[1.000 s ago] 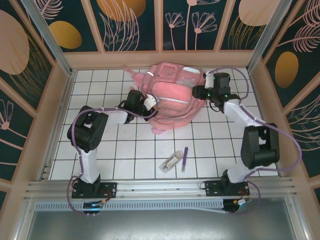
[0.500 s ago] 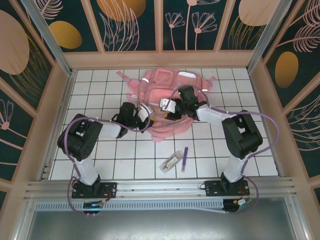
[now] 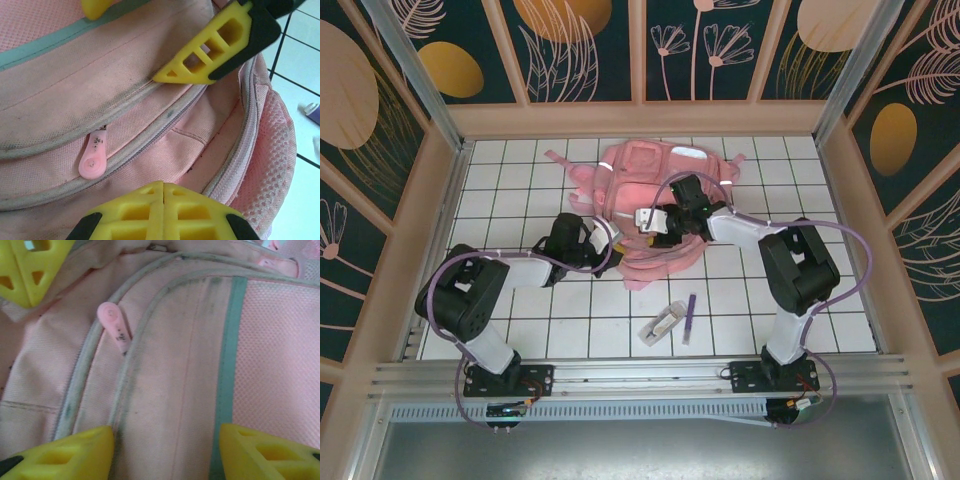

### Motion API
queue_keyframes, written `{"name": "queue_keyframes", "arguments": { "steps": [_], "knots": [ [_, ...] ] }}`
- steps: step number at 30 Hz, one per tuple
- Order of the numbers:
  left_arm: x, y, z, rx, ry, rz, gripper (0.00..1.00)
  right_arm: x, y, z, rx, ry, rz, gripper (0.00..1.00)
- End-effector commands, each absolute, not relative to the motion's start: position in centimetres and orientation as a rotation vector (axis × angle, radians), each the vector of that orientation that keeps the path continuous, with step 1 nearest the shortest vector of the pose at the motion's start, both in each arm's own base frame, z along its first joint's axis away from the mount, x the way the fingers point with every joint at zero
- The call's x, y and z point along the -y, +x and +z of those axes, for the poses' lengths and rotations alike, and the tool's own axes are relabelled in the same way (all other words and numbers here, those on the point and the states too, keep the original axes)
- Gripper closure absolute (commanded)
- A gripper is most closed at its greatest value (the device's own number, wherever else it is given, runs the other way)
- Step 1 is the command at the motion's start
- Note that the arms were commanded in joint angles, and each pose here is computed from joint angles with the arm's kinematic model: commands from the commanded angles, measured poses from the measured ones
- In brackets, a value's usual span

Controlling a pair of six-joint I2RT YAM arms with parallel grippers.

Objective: Pack the student bag

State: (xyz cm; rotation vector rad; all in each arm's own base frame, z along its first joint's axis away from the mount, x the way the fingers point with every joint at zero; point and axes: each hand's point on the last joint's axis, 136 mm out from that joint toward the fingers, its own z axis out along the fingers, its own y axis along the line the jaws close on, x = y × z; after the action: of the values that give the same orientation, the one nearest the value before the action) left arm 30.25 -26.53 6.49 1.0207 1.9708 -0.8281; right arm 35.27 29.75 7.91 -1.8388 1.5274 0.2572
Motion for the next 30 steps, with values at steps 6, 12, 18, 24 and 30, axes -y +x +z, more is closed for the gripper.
{"name": "queue_keyframes", "arguments": {
  "steps": [6,12,18,24,30],
  "knots": [
    [26.2,30.4,7.1,-1.955,1.013,-0.779,0.94,-28.2,34.4,5.3,-1.586,-1.860,0.068,0.42],
    [26.1,31.0,8.6,-1.914,0.992,-0.746,0.86,-27.5,37.6,6.8,-1.535,-1.696,-0.233,0.72],
    [26.2,32.1,12.4,-1.798,1.005,-0.678,0.65,-29.2,36.5,13.1,-1.341,-1.586,-0.191,1.00],
    [26.4,33.0,14.5,-1.692,1.043,-0.622,0.52,-30.8,35.3,18.1,-1.299,-1.518,0.036,1.00],
    [27.2,34.3,15.7,-1.660,0.979,-0.678,0.46,-31.2,34.4,18.5,-1.312,-1.541,0.143,1.00]
  ]
}}
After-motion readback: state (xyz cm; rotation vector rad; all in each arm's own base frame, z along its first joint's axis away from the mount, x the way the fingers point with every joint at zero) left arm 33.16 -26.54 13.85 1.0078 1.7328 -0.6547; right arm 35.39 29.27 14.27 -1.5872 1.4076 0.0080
